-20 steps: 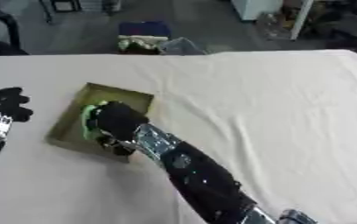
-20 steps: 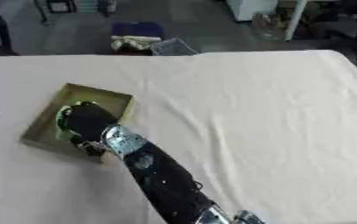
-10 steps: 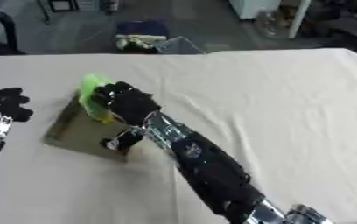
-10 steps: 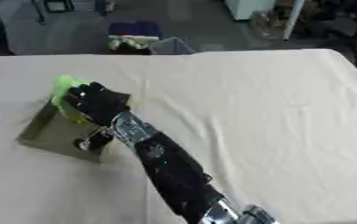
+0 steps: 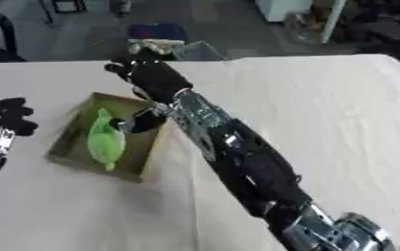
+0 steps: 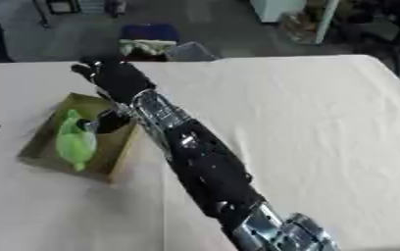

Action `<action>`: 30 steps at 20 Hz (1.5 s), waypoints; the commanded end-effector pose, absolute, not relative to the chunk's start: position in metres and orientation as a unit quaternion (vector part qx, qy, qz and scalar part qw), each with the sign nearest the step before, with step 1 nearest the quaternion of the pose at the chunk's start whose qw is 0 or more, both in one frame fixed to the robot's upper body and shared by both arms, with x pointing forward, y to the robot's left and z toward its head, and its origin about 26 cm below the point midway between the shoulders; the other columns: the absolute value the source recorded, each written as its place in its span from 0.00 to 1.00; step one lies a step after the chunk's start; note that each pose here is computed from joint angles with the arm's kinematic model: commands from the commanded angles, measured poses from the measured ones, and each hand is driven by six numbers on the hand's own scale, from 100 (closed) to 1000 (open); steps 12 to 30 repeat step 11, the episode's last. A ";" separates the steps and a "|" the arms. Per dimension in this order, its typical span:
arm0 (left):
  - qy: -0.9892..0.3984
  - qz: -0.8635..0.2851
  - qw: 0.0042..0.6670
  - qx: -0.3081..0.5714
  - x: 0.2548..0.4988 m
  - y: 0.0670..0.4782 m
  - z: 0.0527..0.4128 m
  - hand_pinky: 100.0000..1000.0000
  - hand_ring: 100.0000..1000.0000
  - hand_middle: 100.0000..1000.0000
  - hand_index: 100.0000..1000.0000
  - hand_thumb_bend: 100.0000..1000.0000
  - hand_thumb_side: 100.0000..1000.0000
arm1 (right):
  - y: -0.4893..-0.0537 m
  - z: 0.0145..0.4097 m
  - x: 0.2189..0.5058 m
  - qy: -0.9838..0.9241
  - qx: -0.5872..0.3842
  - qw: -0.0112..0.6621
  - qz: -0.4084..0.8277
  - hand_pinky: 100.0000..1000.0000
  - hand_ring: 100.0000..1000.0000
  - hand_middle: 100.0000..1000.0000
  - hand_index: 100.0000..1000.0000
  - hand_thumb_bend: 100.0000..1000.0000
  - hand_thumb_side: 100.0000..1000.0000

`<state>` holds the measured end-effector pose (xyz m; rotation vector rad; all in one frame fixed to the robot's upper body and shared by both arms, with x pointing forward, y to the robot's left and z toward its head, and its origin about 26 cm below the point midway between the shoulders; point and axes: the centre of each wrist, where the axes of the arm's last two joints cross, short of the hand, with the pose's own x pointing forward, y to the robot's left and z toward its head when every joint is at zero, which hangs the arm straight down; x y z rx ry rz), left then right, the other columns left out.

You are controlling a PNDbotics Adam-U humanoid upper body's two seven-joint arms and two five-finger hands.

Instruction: Pick up objects on the table and place them in the box.

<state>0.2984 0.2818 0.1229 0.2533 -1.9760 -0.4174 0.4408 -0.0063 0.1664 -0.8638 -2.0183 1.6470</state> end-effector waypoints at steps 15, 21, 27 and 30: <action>-0.832 -0.176 0.514 0.115 0.297 0.285 0.131 0.63 0.58 0.62 0.78 0.23 0.73 | -0.071 0.231 0.459 -0.755 -0.359 0.230 0.499 0.87 0.90 0.85 0.94 0.32 0.41; -0.832 -0.176 0.514 0.115 0.297 0.285 0.131 0.63 0.58 0.62 0.78 0.23 0.73 | -0.071 0.231 0.459 -0.755 -0.359 0.230 0.499 0.87 0.90 0.85 0.94 0.32 0.41; -0.832 -0.176 0.514 0.115 0.297 0.285 0.131 0.63 0.58 0.62 0.78 0.23 0.73 | -0.071 0.231 0.459 -0.755 -0.359 0.230 0.499 0.87 0.90 0.85 0.94 0.32 0.41; -0.832 -0.176 0.514 0.115 0.297 0.285 0.131 0.63 0.58 0.62 0.78 0.23 0.73 | -0.071 0.231 0.459 -0.755 -0.359 0.230 0.499 0.87 0.90 0.85 0.94 0.32 0.41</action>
